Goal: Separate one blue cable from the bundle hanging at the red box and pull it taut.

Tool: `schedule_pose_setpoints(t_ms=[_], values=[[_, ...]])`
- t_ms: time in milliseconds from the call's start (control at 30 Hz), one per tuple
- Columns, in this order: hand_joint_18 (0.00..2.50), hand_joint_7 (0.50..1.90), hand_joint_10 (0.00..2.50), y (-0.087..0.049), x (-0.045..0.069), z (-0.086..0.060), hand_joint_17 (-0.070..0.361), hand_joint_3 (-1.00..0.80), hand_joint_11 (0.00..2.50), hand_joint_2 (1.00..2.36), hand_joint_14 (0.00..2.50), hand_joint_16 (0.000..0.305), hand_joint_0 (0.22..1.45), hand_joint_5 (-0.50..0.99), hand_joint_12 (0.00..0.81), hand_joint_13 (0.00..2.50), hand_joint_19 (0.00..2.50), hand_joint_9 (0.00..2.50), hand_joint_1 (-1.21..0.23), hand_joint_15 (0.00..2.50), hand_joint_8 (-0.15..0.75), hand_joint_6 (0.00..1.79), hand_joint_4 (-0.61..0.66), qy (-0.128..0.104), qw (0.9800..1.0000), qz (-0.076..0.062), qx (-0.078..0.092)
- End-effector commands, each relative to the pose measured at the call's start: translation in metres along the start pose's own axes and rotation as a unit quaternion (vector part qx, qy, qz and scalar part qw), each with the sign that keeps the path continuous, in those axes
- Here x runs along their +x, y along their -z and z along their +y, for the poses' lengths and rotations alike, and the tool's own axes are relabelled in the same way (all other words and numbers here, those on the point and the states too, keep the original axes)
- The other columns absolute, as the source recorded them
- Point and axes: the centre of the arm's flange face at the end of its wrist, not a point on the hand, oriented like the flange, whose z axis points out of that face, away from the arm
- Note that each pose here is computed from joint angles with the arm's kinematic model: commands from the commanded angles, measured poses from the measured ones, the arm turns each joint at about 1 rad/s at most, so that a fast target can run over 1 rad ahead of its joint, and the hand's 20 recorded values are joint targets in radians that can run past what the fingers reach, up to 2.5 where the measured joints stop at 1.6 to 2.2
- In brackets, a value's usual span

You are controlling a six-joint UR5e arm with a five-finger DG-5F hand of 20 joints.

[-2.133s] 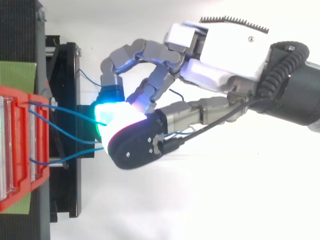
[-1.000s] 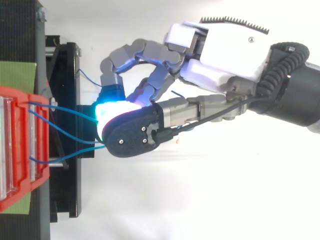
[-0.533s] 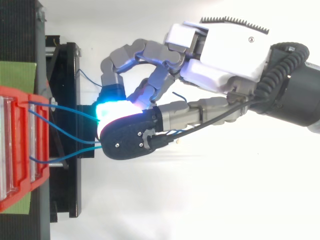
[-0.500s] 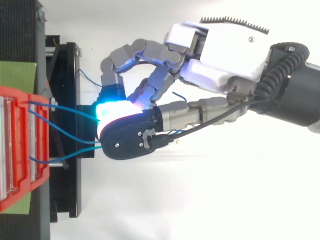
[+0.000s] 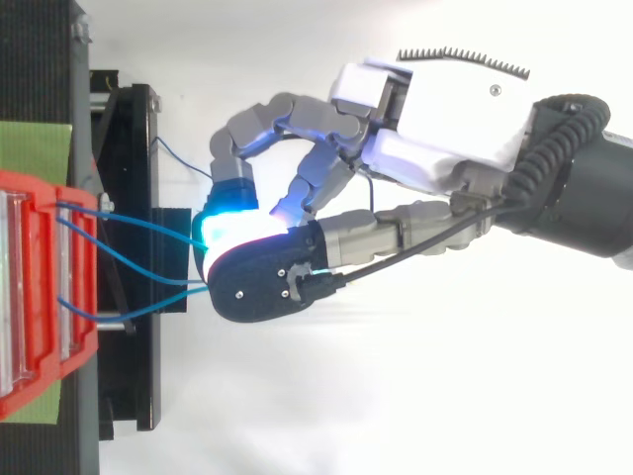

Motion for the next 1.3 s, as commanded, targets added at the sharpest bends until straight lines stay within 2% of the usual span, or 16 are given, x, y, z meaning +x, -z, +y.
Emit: schedule_pose_setpoints(t_ms=[0, 67, 133, 300, 600, 800, 833, 867, 933, 1000, 1033, 1167, 1200, 1233, 1267], values=[[0.80, 1.31, 0.02, 0.003, 0.001, -0.001, 0.090, -0.12, 1.19, 1.02, 0.02, 0.040, 0.64, -0.15, 0.338, 0.92, 0.49, 0.90, -0.71, 0.66, 0.357, 0.94, 0.15, 0.003, 0.9999, 0.003, 0.010], [0.75, 1.31, 0.02, 0.003, 0.001, -0.001, 0.086, -0.11, 0.90, 1.02, 0.02, 0.038, 0.64, -0.15, 0.314, 0.82, 0.40, 0.83, -0.71, 0.43, 0.351, 0.94, 0.14, 0.003, 0.9999, 0.003, 0.010], [0.70, 1.31, 0.02, 0.002, 0.002, -0.002, 0.078, -0.11, 0.62, 1.02, 0.01, 0.035, 0.64, -0.15, 0.302, 0.76, 0.34, 0.76, -0.71, 0.31, 0.329, 0.93, 0.13, 0.005, 0.9999, 0.003, 0.010], [0.64, 1.31, 0.01, 0.003, 0.003, -0.002, 0.073, -0.11, 0.30, 1.02, 0.01, 0.033, 0.64, -0.15, 0.283, 0.66, 0.27, 0.68, -0.72, 0.17, 0.317, 0.93, 0.11, 0.004, 0.9999, 0.005, 0.010], [0.61, 1.32, 0.01, 0.003, 0.002, -0.002, 0.073, -0.10, 0.28, 1.02, 0.01, 0.032, 0.64, -0.15, 0.289, 0.65, 0.26, 0.68, -0.73, 0.17, 0.326, 0.93, 0.12, 0.001, 0.9999, 0.004, 0.011], [0.61, 1.32, 0.01, 0.004, 0.005, -0.002, 0.074, -0.10, 0.30, 1.02, 0.01, 0.033, 0.64, -0.15, 0.292, 0.66, 0.26, 0.68, -0.73, 0.19, 0.329, 0.93, 0.12, -0.013, 0.9997, 0.017, 0.014], [0.61, 1.32, 0.01, 0.005, 0.007, -0.001, 0.073, -0.11, 0.31, 1.02, 0.01, 0.033, 0.64, -0.15, 0.293, 0.66, 0.25, 0.67, -0.73, 0.19, 0.329, 0.93, 0.12, -0.016, 0.9994, 0.024, 0.016], [0.61, 1.31, 0.01, 0.018, 0.001, 0.010, 0.073, -0.11, 0.29, 1.02, 0.01, 0.032, 0.64, -0.15, 0.291, 0.66, 0.24, 0.66, -0.73, 0.18, 0.327, 0.93, 0.12, -0.012, 0.9991, 0.025, 0.031], [0.59, 1.31, 0.01, 0.024, -0.001, 0.014, 0.068, -0.11, 0.25, 1.02, 0.01, 0.030, 0.64, -0.15, 0.281, 0.64, 0.21, 0.63, -0.73, 0.15, 0.319, 0.93, 0.11, -0.010, 0.9991, 0.026, 0.033], [0.59, 1.31, 0.01, 0.034, -0.005, 0.016, 0.067, -0.11, 0.34, 1.02, 0.01, 0.030, 0.64, -0.15, 0.279, 0.66, 0.22, 0.67, -0.73, 0.17, 0.315, 0.93, 0.12, -0.007, 0.9989, 0.026, 0.038], [0.60, 1.31, 0.01, 0.037, -0.006, 0.016, 0.066, -0.11, 0.54, 1.02, 0.01, 0.029, 0.65, -0.15, 0.282, 0.73, 0.24, 0.75, -0.73, 0.25, 0.334, 0.93, 0.13, -0.006, 0.9989, 0.025, 0.039], [0.62, 1.31, 0.02, 0.048, -0.012, 0.022, 0.064, -0.12, 1.08, 1.02, 0.02, 0.028, 0.65, -0.15, 0.312, 0.89, 0.27, 0.91, -0.72, 0.52, 0.346, 0.93, 0.13, -0.005, 0.9989, 0.021, 0.040], [0.64, 1.30, 0.02, 0.048, -0.012, 0.023, 0.065, -0.12, 1.15, 1.02, 0.02, 0.029, 0.65, -0.15, 0.318, 0.94, 0.29, 0.94, -0.72, 0.62, 0.346, 0.93, 0.13, -0.006, 0.9989, 0.023, 0.040], [0.64, 1.29, 0.02, 0.049, -0.019, 0.027, 0.066, -0.12, 1.18, 1.02, 0.02, 0.029, 0.65, -0.16, 0.328, 1.00, 0.32, 0.95, -0.71, 0.73, 0.344, 0.93, 0.13, -0.007, 0.9989, 0.019, 0.041], [0.64, 1.29, 0.01, 0.049, -0.020, 0.028, 0.066, -0.12, 1.20, 1.02, 0.03, 0.030, 0.65, -0.16, 0.330, 1.01, 0.33, 0.96, -0.71, 0.78, 0.345, 0.93, 0.13, -0.008, 0.9989, 0.019, 0.042]])
